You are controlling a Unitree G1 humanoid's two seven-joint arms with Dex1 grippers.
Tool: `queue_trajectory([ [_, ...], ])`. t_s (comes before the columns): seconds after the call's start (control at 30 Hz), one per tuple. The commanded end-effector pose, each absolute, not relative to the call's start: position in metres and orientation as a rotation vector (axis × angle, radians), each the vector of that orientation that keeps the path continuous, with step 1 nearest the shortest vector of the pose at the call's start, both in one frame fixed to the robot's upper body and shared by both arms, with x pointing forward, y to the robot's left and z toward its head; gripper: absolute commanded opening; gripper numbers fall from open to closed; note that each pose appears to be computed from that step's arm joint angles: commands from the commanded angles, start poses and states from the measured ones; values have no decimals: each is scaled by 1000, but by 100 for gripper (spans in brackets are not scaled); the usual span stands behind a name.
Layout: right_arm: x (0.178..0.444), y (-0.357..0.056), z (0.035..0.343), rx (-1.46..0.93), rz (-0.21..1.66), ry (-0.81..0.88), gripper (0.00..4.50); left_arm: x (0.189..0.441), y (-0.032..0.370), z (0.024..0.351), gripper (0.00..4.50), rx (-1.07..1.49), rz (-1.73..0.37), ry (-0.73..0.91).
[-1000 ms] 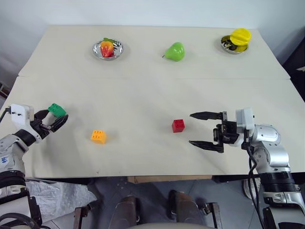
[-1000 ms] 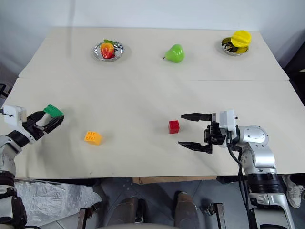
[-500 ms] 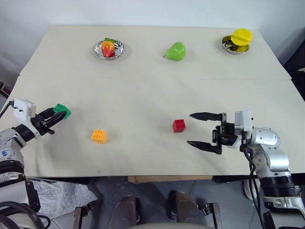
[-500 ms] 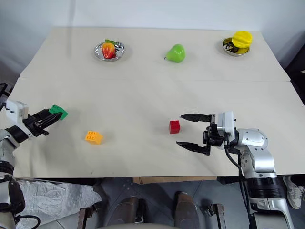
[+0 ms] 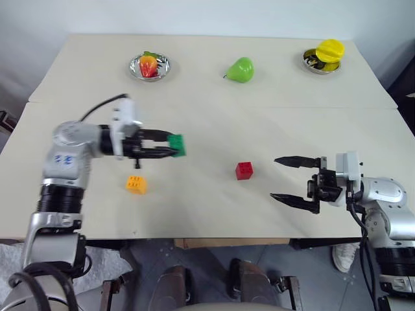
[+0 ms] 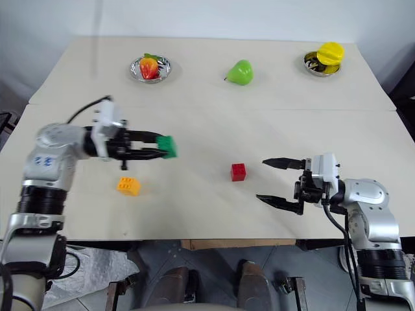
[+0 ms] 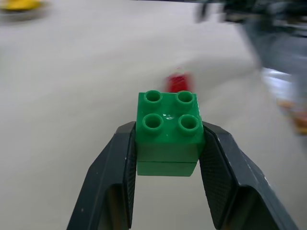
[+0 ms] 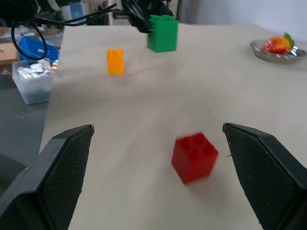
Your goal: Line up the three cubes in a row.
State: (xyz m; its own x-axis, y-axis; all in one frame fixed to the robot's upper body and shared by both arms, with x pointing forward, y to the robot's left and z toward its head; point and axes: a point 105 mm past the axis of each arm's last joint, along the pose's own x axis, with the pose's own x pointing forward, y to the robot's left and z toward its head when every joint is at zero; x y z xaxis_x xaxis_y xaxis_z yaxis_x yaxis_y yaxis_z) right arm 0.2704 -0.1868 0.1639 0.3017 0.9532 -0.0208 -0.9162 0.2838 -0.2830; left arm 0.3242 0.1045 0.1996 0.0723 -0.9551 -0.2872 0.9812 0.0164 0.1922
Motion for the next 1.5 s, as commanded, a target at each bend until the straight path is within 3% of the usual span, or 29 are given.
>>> queue_trajectory([
  [0.03,267,-194,176,-278,1235,-201,450,324,91,197,148,421,-1502,153],
  [0.3,250,-215,163,-245,1213,-166,450,349,79,151,148,562,-1403,242],
  [0.77,245,-215,150,-218,1192,-148,450,357,76,134,148,574,-1428,178],
  [0.87,245,-214,150,-214,1195,-150,450,357,77,135,248,562,-1436,172],
  [1.07,247,-212,149,-198,1208,-153,450,359,71,167,433,529,-1431,-9],
  [1.3,257,-196,145,-102,1280,-102,450,341,126,204,442,489,-1420,-52],
  [1.4,259,-187,151,-83,1326,-134,450,326,155,218,442,449,-1372,-177],
  [1.5,264,-170,157,-99,1369,-200,450,317,211,209,442,384,-1130,-202],
])
